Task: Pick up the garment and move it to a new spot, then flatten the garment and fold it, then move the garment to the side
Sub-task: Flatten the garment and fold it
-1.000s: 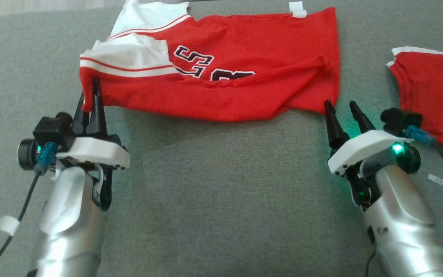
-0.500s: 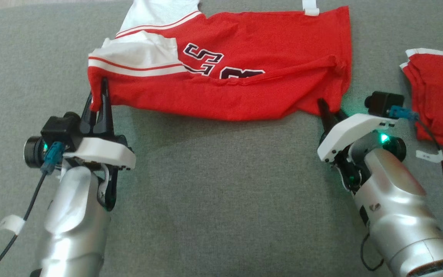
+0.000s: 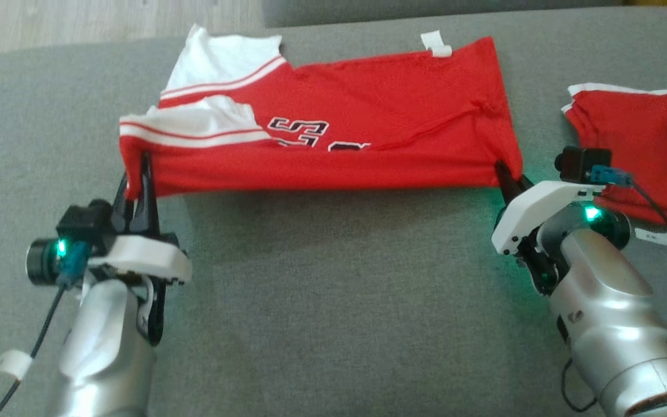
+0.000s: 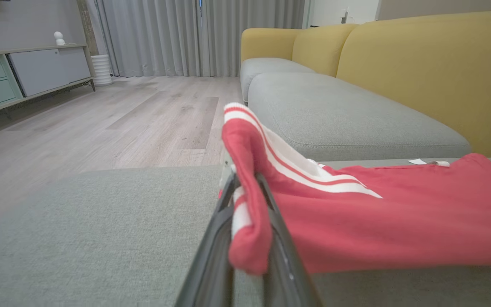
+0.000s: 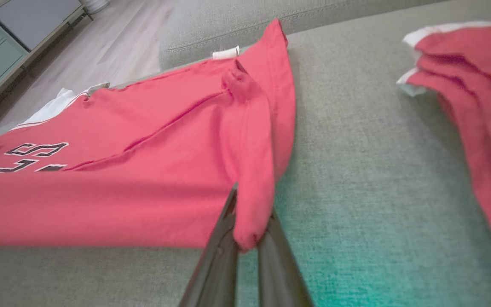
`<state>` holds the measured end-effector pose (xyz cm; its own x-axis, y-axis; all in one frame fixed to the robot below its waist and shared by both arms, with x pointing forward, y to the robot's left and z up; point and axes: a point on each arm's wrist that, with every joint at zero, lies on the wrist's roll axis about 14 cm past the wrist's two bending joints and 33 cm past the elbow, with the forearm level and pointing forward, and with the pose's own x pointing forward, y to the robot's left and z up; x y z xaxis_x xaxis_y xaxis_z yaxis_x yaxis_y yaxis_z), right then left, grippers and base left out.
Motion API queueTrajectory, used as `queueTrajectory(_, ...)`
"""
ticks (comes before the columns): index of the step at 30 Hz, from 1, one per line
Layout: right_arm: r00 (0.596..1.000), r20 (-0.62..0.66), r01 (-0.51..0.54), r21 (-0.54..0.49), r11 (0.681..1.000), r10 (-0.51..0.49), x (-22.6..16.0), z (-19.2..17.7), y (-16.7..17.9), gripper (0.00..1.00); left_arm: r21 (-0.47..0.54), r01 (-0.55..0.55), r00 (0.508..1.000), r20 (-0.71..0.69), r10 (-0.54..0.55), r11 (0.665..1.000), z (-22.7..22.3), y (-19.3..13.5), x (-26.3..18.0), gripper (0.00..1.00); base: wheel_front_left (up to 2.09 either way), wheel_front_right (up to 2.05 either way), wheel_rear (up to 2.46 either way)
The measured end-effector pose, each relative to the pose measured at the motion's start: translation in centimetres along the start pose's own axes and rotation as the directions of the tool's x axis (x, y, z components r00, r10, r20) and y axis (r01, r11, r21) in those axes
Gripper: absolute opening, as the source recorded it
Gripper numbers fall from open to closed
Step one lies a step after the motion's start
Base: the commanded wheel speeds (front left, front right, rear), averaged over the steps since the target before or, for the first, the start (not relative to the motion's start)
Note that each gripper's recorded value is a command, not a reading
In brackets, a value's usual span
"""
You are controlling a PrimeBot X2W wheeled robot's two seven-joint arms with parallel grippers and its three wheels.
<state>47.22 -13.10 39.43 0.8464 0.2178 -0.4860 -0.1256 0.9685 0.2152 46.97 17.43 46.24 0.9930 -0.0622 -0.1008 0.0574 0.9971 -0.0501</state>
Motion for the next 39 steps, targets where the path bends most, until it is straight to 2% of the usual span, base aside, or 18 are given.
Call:
queueTrajectory(4,0.999,0.043,-0.015,-0.024,1.000,0.016,-1.2,1.5,0.3,0.00,-0.001,0.013,0.999,-0.039,-0.013,1.000,-1.2,-0.3,-1.4,0.00,0.00,0.00,0.00)
queueTrajectory(7,0.998,0.055,-0.020,-0.013,1.000,0.021,-2.2,1.3,0.4,0.00,0.000,0.023,0.997,-0.070,-0.022,1.000,-2.2,-0.4,-2.4,0.00,0.00,0.00,0.00)
queueTrajectory(14,0.999,0.036,-0.026,0.020,0.999,0.026,-5.9,-1.5,0.6,0.00,-0.012,0.072,0.978,-0.196,-0.073,0.997,-5.9,-1.7,-6.6,0.00,0.00,0.00,0.00)
queueTrajectory(28,0.997,-0.074,-0.002,0.078,0.997,0.008,-11.2,-5.7,-0.8,0.00,-0.012,0.149,0.939,-0.311,-0.145,0.989,-7.7,-3.3,-12.2,0.00,0.00,0.00,0.00)
queueTrajectory(29,0.997,-0.075,0.003,0.079,0.997,0.003,-11.3,-5.7,-1.0,0.21,-0.015,0.151,0.938,-0.314,-0.148,0.988,-7.7,-3.5,-12.3,0.00,0.00,0.00,0.00)
queueTrajectory(30,0.998,-0.068,0.010,0.083,0.997,-0.004,-11.5,-5.6,-1.1,0.99,-0.017,0.154,0.936,-0.318,-0.151,0.988,-7.7,-3.5,-12.3,0.00,0.00,0.00,0.00)
queueTrajectory(32,0.998,-0.055,0.017,0.087,0.996,-0.012,-11.7,-5.3,-1.1,1.00,-0.017,0.158,0.931,-0.329,-0.155,0.987,-7.7,-3.7,-12.3,0.00,0.00,0.00,0.00)
queueTrajectory(33,0.999,-0.041,0.018,0.086,0.996,-0.014,-11.7,-4.9,-1.1,1.00,-0.015,0.159,0.931,-0.330,-0.155,0.987,-7.6,-3.7,-12.3,0.04,0.00,0.00,0.00)
queueTrajectory(35,1.000,-0.006,0.024,0.076,0.997,-0.023,-11.8,-3.8,-1.1,1.00,-0.010,0.157,0.933,-0.327,-0.152,0.988,-7.4,-3.7,-12.0,0.85,0.00,0.00,0.00)
queueTrajectory(36,0.999,0.018,0.027,0.072,0.997,-0.028,-11.9,-3.2,-1.1,1.00,-0.009,0.158,0.932,-0.329,-0.153,0.987,-7.4,-3.7,-12.0,1.00,0.00,0.00,0.00)
queueTrajectory(39,0.993,0.104,0.045,0.050,0.998,-0.050,-12.1,-1.1,-1.5,1.00,-0.006,0.150,0.939,-0.312,-0.145,0.989,-7.0,-3.7,-11.6,1.00,0.00,0.00,0.00)
